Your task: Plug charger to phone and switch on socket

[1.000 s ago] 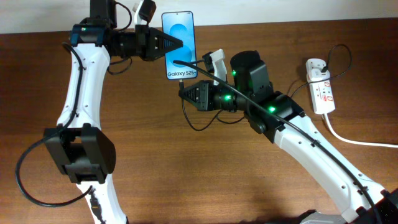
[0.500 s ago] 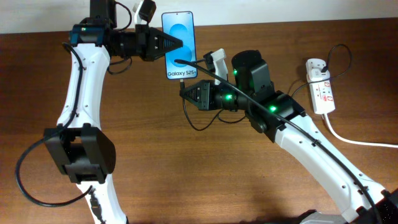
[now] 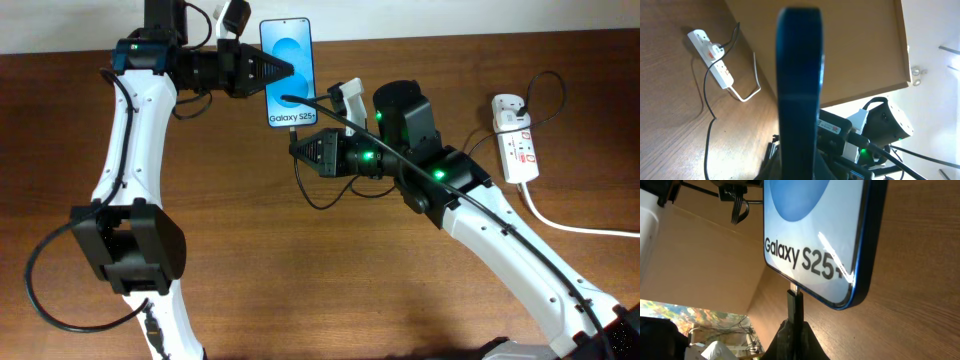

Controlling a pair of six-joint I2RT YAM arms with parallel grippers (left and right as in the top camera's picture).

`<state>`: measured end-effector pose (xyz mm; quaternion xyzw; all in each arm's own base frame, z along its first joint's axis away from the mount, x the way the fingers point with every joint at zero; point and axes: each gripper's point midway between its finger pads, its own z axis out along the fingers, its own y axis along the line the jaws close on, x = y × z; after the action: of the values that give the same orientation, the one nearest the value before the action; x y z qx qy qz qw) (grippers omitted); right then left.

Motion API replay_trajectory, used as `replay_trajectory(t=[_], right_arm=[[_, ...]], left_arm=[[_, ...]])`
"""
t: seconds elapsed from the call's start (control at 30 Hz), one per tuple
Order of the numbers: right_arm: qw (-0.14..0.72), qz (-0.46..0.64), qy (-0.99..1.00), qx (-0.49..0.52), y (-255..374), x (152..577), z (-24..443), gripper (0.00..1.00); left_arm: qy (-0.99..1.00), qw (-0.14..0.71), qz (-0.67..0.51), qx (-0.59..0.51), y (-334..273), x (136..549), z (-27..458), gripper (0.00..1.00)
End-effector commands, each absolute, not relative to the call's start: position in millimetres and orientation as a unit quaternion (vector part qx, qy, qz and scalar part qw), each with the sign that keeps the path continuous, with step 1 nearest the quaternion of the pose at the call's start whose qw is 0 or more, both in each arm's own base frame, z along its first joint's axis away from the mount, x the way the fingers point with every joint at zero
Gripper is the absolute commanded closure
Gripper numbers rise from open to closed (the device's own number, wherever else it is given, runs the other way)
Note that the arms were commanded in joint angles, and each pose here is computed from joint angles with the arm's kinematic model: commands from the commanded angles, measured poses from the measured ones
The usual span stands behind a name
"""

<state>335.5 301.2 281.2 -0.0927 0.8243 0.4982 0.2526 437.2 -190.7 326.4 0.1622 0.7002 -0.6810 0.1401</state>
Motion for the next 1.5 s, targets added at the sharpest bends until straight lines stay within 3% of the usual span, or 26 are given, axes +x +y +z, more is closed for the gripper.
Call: replay_trajectory(t=[0.0, 1.47], right_arm=[[0.293, 0.479, 0.825, -0.071, 285, 356, 286, 0.96], [0.334, 0.48, 0.811, 0.017, 282, 380, 302, 0.96]], left_arm=[[0.685, 0.133, -0.696, 0.169, -194, 429, 339, 1.0], [0.689, 0.117, -0.698, 0.155, -195, 429, 339, 1.0]])
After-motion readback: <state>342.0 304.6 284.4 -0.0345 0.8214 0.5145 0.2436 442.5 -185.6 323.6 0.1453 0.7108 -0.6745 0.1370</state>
